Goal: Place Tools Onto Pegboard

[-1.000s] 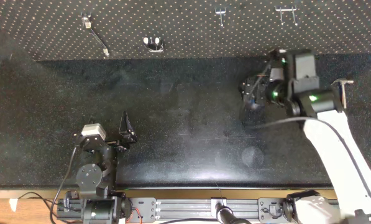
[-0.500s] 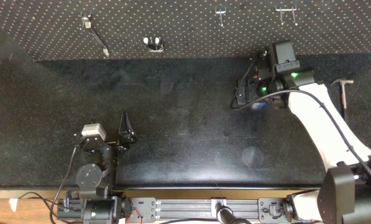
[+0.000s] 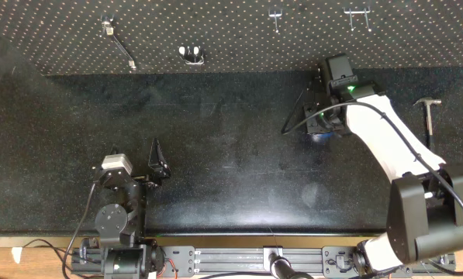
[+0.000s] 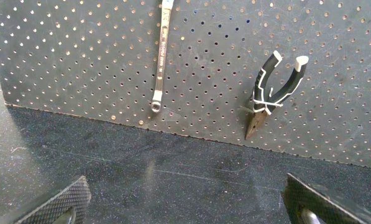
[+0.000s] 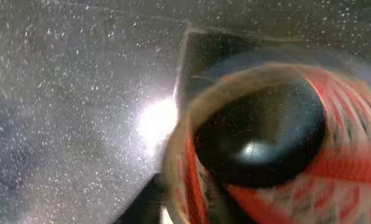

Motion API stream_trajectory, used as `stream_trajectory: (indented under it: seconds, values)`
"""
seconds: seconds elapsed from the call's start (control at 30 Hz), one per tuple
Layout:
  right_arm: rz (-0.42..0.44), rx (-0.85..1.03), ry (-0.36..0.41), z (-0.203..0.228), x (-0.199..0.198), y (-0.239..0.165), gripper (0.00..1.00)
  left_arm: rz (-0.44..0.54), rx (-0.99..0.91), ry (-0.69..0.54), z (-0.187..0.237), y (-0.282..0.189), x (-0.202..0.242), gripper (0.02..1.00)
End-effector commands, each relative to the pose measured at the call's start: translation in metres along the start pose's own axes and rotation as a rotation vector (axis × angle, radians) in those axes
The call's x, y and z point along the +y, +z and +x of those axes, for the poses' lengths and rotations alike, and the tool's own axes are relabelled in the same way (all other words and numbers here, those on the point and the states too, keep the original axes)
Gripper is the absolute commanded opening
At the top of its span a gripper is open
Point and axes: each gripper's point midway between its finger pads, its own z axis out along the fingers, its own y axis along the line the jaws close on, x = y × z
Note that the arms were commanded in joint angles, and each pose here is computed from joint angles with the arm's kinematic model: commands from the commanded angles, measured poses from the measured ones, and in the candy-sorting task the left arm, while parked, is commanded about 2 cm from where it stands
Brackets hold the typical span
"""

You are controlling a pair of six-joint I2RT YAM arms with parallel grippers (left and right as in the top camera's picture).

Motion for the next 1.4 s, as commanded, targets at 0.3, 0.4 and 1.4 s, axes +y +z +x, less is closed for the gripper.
stream_trajectory:
  seconds: [0.3, 0.4, 1.4]
  values:
    - [-0.145, -0.762, -0.220, -0.099, 0.083, -0.170, 0.075, 0.013, 0.003, 0.002, 0.001, 0.000, -0.002, 0.996]
    - [-0.116, -0.956, -0.249, -0.110, 0.103, -0.218, 0.075, 0.013, 0.003, 0.002, 0.001, 0.000, -0.002, 0.996]
    - [0.096, -1.005, -0.245, -0.171, 0.128, -0.116, 0.075, 0.013, 0.003, 0.002, 0.001, 0.000, -0.002, 0.996]
